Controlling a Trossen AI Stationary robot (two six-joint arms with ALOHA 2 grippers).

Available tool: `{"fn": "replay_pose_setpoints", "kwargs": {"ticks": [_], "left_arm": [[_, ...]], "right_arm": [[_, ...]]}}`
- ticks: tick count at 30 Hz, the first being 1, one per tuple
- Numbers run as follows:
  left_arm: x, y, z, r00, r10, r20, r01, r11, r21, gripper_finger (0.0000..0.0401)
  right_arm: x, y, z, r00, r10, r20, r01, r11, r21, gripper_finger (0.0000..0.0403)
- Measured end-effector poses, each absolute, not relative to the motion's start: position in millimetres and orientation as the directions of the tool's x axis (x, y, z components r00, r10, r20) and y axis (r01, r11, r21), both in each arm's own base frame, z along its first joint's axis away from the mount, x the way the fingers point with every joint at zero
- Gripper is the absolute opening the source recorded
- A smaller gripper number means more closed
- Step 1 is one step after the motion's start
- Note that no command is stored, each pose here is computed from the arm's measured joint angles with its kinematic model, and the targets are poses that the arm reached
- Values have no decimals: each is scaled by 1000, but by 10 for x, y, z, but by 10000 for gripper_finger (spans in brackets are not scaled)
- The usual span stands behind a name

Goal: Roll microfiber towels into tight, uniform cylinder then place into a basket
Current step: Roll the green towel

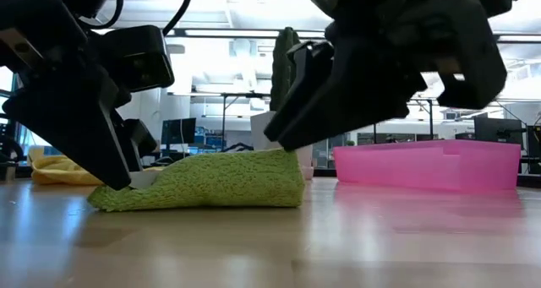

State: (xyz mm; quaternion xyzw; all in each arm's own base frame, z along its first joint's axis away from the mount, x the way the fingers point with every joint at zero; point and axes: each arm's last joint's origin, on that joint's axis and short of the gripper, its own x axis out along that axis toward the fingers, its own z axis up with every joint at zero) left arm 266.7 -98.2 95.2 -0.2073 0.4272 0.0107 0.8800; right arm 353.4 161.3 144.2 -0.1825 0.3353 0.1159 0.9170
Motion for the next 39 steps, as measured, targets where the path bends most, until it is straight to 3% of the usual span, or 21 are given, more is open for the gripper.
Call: {"fn": "replay_pose_setpoints", "kwargs": {"ticks": [10, 21, 39], "left_arm": [[2669, -983, 954, 638, -161, -753, -206, 907, -368, 147], [2668, -985, 954, 635, -179, -752, -197, 903, -381, 147], [2678, -993, 957, 644, -200, -739, -182, 898, -401, 147]], "right_arm": [[3585, 1536, 1323, 734, 65, -677, -278, 937, -211, 144], [3644, 1401, 1320, 713, 125, -690, -267, 958, -101, 198], [3676, 1371, 1096, 679, 96, -728, -212, 975, -69, 199]]}}
